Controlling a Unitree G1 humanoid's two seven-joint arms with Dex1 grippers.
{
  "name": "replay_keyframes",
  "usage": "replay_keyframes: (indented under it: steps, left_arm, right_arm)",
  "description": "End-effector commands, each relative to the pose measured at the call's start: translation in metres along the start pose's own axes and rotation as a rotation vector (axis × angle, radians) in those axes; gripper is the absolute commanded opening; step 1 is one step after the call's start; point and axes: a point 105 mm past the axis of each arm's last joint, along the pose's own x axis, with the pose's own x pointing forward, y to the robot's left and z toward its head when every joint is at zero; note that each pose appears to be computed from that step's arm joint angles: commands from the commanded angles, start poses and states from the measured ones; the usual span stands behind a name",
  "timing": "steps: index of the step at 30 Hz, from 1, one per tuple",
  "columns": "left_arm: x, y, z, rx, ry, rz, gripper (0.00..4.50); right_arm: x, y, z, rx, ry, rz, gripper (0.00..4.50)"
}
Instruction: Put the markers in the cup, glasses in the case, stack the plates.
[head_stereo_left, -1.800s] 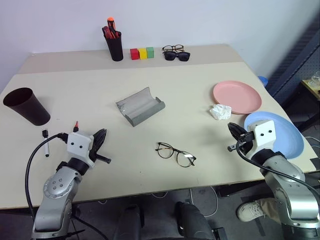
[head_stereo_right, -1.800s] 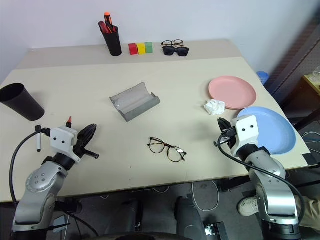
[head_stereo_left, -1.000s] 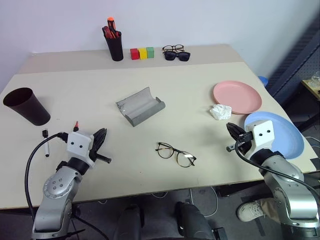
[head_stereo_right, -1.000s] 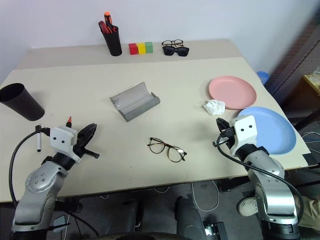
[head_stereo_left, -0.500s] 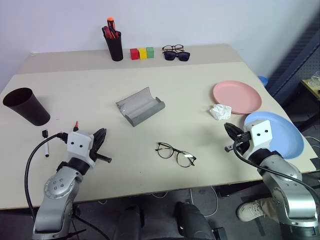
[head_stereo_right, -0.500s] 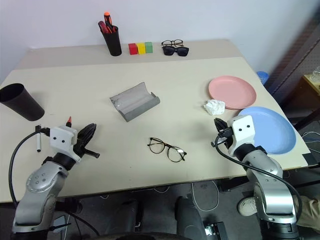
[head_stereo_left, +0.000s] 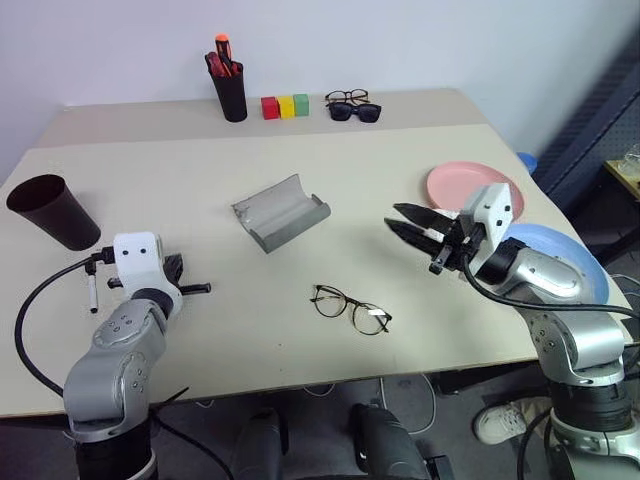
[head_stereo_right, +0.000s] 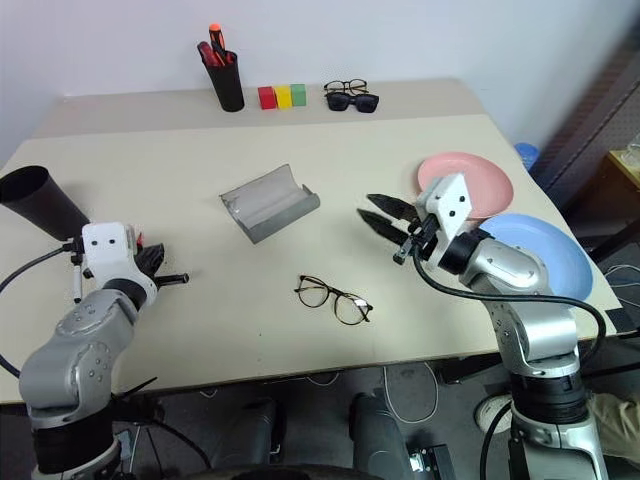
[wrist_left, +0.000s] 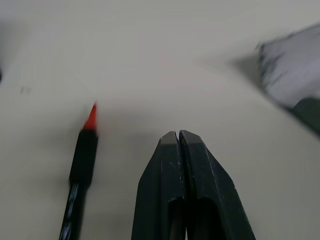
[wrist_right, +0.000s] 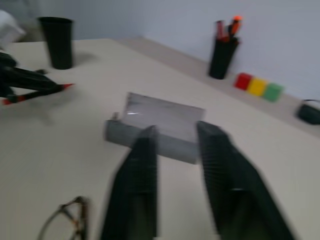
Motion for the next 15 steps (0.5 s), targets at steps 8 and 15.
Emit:
replay_keyframes:
  steps: [8, 15]
  left_arm:
    - [-0.006, 0.025, 0.013, 0.016, -0.047, 0.122, 0.00]
    - [0.001, 0.063, 0.016, 0.005, 0.000, 0.333, 0.00]
  right_arm:
    - [0.014, 0.014, 0.007, 0.012, -0.054, 0.072, 4.42]
    - [0.029, 0.019, 0.010, 0.008, -0.074, 0.135, 4.42]
